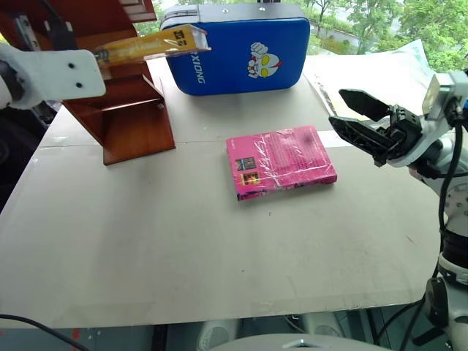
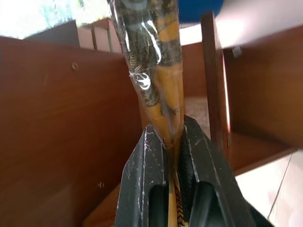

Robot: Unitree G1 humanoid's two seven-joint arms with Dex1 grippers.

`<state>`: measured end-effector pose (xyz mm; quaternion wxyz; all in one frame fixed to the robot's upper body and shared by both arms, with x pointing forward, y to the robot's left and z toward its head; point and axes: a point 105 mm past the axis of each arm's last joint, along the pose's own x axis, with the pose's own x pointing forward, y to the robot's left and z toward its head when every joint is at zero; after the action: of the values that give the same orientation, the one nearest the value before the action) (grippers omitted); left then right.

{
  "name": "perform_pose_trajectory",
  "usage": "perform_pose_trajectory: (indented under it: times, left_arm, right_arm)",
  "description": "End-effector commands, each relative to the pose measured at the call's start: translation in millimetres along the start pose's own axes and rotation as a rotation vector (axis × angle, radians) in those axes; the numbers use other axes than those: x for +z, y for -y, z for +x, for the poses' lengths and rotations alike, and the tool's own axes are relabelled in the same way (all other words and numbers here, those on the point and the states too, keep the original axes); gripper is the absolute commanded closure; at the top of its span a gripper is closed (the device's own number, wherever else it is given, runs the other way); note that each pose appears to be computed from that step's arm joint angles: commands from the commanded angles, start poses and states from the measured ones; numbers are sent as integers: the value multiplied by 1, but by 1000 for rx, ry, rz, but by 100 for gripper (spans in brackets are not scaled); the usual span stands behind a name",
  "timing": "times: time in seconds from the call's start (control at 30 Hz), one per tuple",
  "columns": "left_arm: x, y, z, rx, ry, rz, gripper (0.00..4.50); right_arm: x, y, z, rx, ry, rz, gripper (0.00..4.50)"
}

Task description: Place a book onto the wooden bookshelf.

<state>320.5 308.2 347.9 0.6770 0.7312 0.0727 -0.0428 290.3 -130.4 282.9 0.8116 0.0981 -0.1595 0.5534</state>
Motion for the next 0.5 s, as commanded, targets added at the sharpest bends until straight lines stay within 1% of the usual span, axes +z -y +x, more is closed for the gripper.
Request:
perform_pose_trajectory:
  times: [0.03,0.13,0.23,0.37,0.43,0.5]
  left_arm:
    - [-9,-17,-4,84,-33,11,439]
    - [-19,-17,-4,79,-62,7,439]
    - [-32,-10,-5,34,-111,-5,439]
    - [-55,-2,-8,-1,-215,-17,439]
    - [-60,0,-9,-9,-238,-23,439]
    - [-59,-1,-8,0,-238,-30,439]
  right_arm:
    - [10,-6,7,18,21,-39,0]
    - [13,-3,10,-22,20,-81,0]
    - [14,-3,11,-39,1,-122,0]
    - [14,2,12,-100,-18,-162,0]
    - [12,6,12,-133,-37,-182,0]
    - [12,7,11,-140,-39,-187,0]
